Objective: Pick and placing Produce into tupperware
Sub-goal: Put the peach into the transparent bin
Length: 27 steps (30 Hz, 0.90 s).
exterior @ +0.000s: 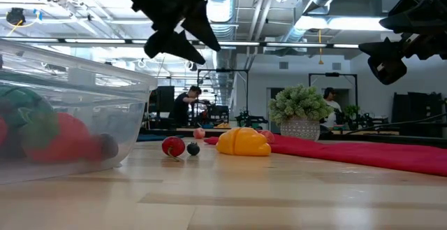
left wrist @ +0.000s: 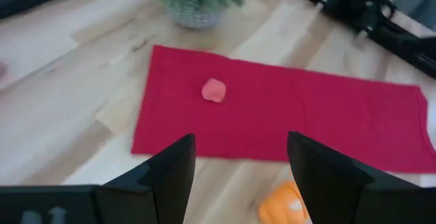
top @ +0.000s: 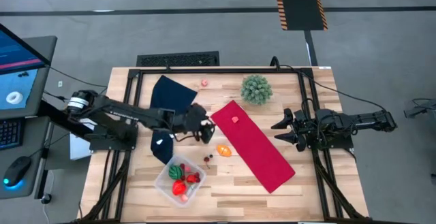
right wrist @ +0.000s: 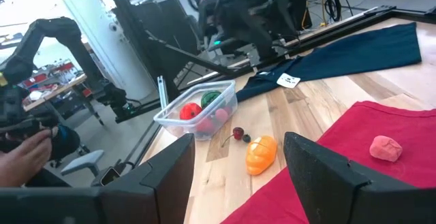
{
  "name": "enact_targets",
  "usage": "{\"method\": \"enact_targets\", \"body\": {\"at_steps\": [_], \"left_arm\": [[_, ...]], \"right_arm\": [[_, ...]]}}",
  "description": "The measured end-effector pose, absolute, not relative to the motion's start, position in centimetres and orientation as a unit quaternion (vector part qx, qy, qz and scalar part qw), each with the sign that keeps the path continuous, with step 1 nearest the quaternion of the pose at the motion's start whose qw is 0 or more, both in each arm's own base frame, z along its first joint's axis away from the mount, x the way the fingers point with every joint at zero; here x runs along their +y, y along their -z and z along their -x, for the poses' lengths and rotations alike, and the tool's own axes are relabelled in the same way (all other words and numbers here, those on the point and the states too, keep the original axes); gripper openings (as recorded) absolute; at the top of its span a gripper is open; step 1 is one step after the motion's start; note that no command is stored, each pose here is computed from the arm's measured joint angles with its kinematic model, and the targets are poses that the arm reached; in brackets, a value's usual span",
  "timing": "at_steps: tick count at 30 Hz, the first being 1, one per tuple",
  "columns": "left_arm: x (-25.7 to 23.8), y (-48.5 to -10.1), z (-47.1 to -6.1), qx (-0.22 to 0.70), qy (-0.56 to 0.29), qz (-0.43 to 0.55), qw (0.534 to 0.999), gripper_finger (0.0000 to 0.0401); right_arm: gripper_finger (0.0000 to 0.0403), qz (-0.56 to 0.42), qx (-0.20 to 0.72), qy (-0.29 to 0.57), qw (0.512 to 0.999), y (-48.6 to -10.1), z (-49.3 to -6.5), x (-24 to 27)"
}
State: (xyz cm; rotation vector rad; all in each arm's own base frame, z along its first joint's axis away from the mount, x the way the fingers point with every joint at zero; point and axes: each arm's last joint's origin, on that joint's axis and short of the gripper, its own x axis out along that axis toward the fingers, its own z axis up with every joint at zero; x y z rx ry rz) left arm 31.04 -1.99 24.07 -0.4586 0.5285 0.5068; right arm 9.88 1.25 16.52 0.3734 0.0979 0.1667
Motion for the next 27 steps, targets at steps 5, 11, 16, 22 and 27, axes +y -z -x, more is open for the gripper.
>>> {"method": "enact_targets", "body": {"at_steps": [5, 11, 16, 22, 27], "left_arm": [[2.0, -26.6, -31.5, 0.272, -0.268, 0.256, 0.888, 0.0222], [6.9, -28.1, -30.8, 0.265, -0.332, 0.313, 0.849, 0.0222], [8.8, -28.1, -29.9, 0.252, -0.397, 0.372, 0.800, 0.0222], [8.9, -28.3, -29.6, 0.266, -0.411, 0.339, 0.803, 0.0222], [11.0, -28.2, -28.9, 0.300, -0.427, 0.359, 0.774, 0.0222]], "right_arm": [[0.0249, -0.185, 0.049, -0.083, 0.978, -16.5, -9.9, 1.3], [0.0249, -0.185, 0.049, -0.083, 0.978, -16.5, -9.9, 1.3], [0.0249, -0.185, 0.049, -0.083, 0.978, -16.5, -9.9, 1.3], [0.0249, -0.185, 0.049, -0.083, 0.978, -16.5, -9.9, 1.3], [0.0249, -0.185, 0.049, -0.083, 0.978, -16.5, -9.9, 1.3]]}}
